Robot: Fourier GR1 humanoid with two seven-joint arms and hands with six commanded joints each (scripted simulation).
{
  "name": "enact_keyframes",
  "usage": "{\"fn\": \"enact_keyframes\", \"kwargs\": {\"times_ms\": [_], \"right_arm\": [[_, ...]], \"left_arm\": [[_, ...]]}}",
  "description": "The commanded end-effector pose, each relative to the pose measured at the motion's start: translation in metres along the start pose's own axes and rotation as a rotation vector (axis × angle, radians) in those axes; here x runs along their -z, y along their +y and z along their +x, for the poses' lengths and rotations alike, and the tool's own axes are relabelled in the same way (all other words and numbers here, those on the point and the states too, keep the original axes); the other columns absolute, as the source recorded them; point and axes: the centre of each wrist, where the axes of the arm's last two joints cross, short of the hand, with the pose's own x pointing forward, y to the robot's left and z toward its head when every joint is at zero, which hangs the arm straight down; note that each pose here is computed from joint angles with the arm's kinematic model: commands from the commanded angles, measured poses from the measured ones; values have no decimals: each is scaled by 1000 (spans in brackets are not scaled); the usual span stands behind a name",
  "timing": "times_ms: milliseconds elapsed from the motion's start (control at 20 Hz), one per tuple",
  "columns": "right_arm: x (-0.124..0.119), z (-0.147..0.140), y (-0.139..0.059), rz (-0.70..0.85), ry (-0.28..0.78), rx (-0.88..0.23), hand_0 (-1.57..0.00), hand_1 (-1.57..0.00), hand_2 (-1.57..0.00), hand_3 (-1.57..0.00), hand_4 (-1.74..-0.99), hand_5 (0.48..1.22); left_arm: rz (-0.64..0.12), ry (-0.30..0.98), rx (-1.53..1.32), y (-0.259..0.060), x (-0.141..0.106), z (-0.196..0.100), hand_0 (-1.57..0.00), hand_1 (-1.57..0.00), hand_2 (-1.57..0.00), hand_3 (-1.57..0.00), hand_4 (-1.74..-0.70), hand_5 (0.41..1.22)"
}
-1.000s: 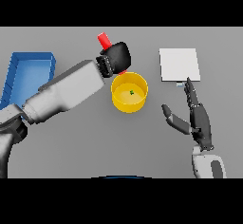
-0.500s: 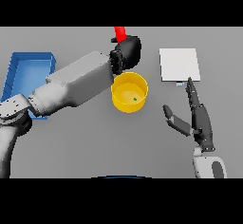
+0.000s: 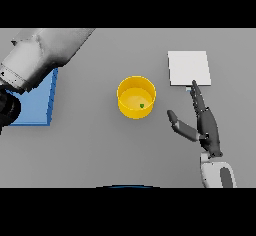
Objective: Pick up the red beaker and tilt it to pour out 1 green nut into yellow bowl. Pick up the yellow bowl and place it on the metallic measuring scale.
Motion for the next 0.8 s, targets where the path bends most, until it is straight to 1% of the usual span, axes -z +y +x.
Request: {"fn": "enact_keyframes", "kwargs": {"times_ms": [0, 50, 100, 150, 250, 350, 400, 450, 500, 550, 600, 650, 750], "right_arm": [[3, 0, -2, 1, -5, -16, 1, 1, 1, 1, -1104, 563], [5, 1, -4, 8, -20, -19, 1, 1, 1, 1, -1102, 572], [4, -2, -5, 17, -13, -24, 1, 1, 1, 1, -1104, 576], [3, -1, -3, 24, -18, -17, 1, 1, 1, 1, -1105, 578], [5, 1, 2, 28, -19, -6, 1, 1, 1, 1, -1116, 582], [5, 1, 0, 35, -31, -22, 1, 1, 1, 1, -1118, 595], [4, 1, -4, 32, -32, -26, 1, 1, 1, 1, -1125, 601], [4, 1, -5, 29, -23, -51, 1, 1, 1, 1, -1127, 606], [6, -1, -6, 36, -17, -55, 1, 1, 1, 1, -1132, 614], [7, 0, -6, 37, -23, -53, 1, 1, 1, 1, -1132, 621], [8, -3, -5, 44, -13, -60, 1, 1, 1, 1, -1138, 626], [8, -2, -3, 51, -24, -59, 1, 1, 1, 1, -1142, 628], [9, 0, -4, 61, -25, -51, 1, 1, 1, 1, -1133, 640]], "left_arm": [[-17, 46, -111, -1, -4, -22, -1571, -1571, -1571, -1571, -1728, 1221], [-49, 122, -288, -14, -11, -46, -1571, -1571, -1571, -1523, -1731, 1221], [-56, 168, -430, -27, -18, -64, -1571, -1571, -1571, -1515, -1733, 1221], [-72, 225, -587, -46, -25, -79, -1571, -1571, -1571, -1509, -1735, 1221], [-79, 297, -892, -88, -41, -101, -1571, -1571, -1571, -1520, -1737, 1221], [-66, 385, -1107, -131, -60, -113, -1571, -1571, -1571, -1538, -1738, 1221], [-61, 425, -1188, -155, -68, -112, -1571, -1571, -1571, -1545, -1739, 1221], [-69, 475, -1260, -174, -72, -105, -1571, -1571, -1571, -1550, -1739, 1221], [-87, 547, -1319, -191, -76, -99, -1571, -1571, -1571, -1554, -1740, 1221], [-130, 618, -1360, -209, -79, -87, -1571, -1571, -1571, -1558, -1740, 1221], [-139, 677, -1389, -225, -83, -77, -1571, -1571, -1571, -1560, -1740, 1221], [-129, 727, -1457, -242, -87, -65, -1571, -1571, -1571, -1562, -1740, 1221], [-144, 828, -1567, -263, -94, -48, -1571, -1571, -1571, -1566, -1741, 1221]]}}
